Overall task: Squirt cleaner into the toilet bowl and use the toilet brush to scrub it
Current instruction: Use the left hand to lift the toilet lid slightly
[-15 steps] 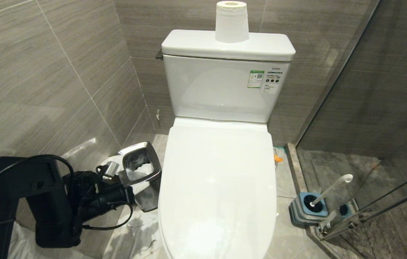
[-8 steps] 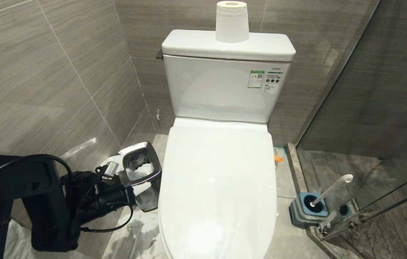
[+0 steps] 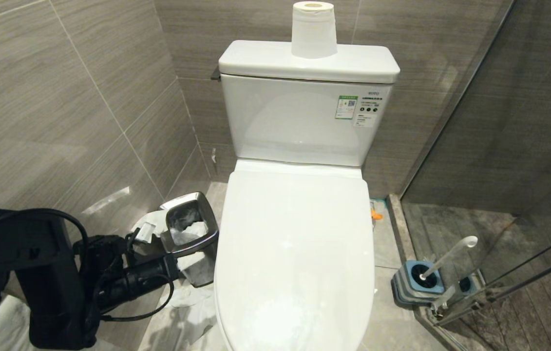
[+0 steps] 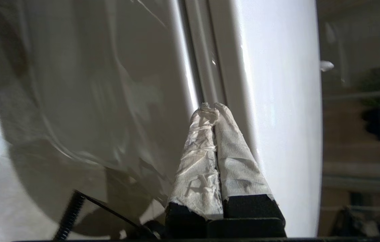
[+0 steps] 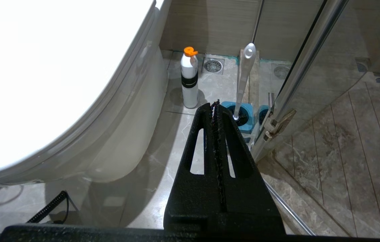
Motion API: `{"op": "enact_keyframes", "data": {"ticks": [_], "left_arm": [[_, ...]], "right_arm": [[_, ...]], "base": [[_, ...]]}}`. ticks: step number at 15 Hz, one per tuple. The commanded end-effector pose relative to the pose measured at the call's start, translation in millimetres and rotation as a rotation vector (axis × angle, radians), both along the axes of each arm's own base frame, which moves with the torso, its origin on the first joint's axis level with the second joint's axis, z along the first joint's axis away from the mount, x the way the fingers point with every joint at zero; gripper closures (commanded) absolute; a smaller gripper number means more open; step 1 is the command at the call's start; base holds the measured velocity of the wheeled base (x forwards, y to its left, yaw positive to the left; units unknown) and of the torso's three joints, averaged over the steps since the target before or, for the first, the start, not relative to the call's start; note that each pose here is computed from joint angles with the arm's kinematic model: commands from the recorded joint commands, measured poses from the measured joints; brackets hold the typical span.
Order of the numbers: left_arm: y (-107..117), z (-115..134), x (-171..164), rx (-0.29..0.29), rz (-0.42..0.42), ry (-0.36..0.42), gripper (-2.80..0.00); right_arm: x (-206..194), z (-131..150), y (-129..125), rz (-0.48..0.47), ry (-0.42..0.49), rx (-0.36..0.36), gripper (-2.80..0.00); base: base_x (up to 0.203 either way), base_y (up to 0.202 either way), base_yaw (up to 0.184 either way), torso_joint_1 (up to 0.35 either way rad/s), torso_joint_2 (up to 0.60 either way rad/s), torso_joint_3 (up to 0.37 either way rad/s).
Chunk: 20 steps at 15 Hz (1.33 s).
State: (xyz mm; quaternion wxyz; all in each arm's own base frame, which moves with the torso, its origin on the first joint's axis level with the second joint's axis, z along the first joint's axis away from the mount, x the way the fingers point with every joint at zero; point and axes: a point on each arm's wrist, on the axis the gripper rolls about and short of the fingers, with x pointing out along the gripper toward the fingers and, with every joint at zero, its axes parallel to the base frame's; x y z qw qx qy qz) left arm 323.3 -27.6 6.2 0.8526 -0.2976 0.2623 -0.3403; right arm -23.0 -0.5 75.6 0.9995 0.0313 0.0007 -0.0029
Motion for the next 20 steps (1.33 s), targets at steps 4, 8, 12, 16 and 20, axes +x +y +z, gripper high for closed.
{"op": "enact_keyframes", "data": {"ticks": [4, 8, 12, 16, 20], "left_arm": [[7, -4, -12, -0.085, -0.179, 0.042, 0.00], [18, -14, -17, -0.115, -0.230, 0.060, 0.00], [18, -20, -18, -0.101, -0.239, 0.036, -2.80], [15, -20, -29, -0.104, -0.245, 0.068, -2.80], [7, -16, -43, -0.110, -0.286, 0.073, -2.80]], "right_arm": [[0, 0, 0, 0.000, 0.000, 0.000, 0.00], [0, 0, 0, -0.002, 0.000, 0.001, 0.00], [0, 0, 0, 0.001, 0.000, 0.000, 0.00], [0, 0, 0, 0.000, 0.000, 0.000, 0.00], [0, 0, 0, 0.000, 0.000, 0.001, 0.00]], "base": [[0.000, 0.000, 0.000, 0.000, 0.00, 0.000], [0.000, 0.000, 0.000, 0.000, 0.00, 0.000], [0.000, 0.000, 0.000, 0.000, 0.00, 0.000], [0.000, 0.000, 0.000, 0.000, 0.00, 0.000], [0.000, 0.000, 0.000, 0.000, 0.00, 0.000]]}}
